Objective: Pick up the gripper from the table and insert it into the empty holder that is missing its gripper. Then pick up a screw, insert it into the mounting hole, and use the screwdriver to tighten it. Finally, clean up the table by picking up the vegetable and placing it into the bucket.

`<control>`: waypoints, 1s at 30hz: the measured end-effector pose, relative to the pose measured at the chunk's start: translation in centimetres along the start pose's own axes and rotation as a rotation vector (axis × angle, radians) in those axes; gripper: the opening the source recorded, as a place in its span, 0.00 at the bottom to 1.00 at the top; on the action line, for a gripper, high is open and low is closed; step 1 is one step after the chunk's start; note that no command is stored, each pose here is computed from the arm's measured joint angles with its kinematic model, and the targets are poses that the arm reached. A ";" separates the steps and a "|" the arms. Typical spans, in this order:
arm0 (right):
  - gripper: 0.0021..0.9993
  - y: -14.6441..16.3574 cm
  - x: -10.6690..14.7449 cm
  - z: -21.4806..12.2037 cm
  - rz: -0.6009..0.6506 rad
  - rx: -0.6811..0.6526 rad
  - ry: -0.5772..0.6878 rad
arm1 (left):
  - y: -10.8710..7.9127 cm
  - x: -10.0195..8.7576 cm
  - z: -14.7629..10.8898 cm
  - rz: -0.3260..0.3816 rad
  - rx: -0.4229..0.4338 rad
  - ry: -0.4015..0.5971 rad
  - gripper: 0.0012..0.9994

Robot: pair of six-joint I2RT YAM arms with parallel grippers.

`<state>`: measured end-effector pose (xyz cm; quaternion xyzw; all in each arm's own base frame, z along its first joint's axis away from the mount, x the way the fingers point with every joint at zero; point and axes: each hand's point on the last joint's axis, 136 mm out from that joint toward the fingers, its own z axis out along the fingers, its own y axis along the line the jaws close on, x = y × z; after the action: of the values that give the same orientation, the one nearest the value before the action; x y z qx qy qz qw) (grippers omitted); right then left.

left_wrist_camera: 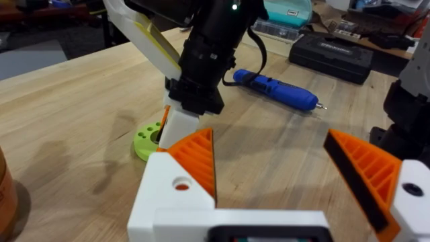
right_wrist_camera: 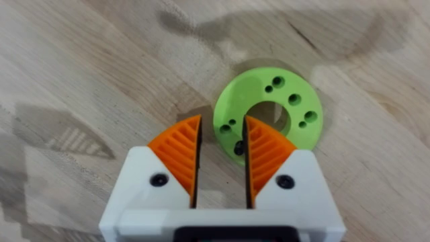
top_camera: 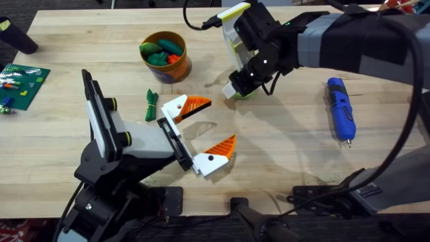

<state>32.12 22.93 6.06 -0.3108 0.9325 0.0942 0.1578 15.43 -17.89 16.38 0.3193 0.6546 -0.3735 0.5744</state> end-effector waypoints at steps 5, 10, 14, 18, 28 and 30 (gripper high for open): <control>0.36 0.0 0.2 0.0 0.001 0.000 0.007 | 0.0 0.0 0.0 0.000 0.000 -0.002 0.98; 0.36 0.0 0.6 0.0 0.003 0.000 0.026 | 0.0 0.0 0.0 0.000 0.000 -0.002 0.98; 0.36 0.0 0.7 0.0 0.002 0.000 0.029 | 0.0 0.0 0.0 0.000 0.000 -0.001 0.98; 0.36 -0.1 0.9 0.0 -0.003 0.005 0.038 | 0.0 0.0 0.0 0.000 0.000 -0.002 0.98; 0.36 -0.2 1.9 -0.1 -0.004 0.016 0.078 | 0.0 0.0 0.0 0.000 0.000 -0.002 0.98; 0.36 -0.2 1.9 -0.1 -0.004 0.016 0.077 | 0.0 -0.1 0.0 0.000 0.000 -0.002 0.98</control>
<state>30.83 21.68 5.51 -0.3149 0.9380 0.0743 0.1243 15.43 -17.89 16.43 0.3190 0.6541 -0.3737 0.5751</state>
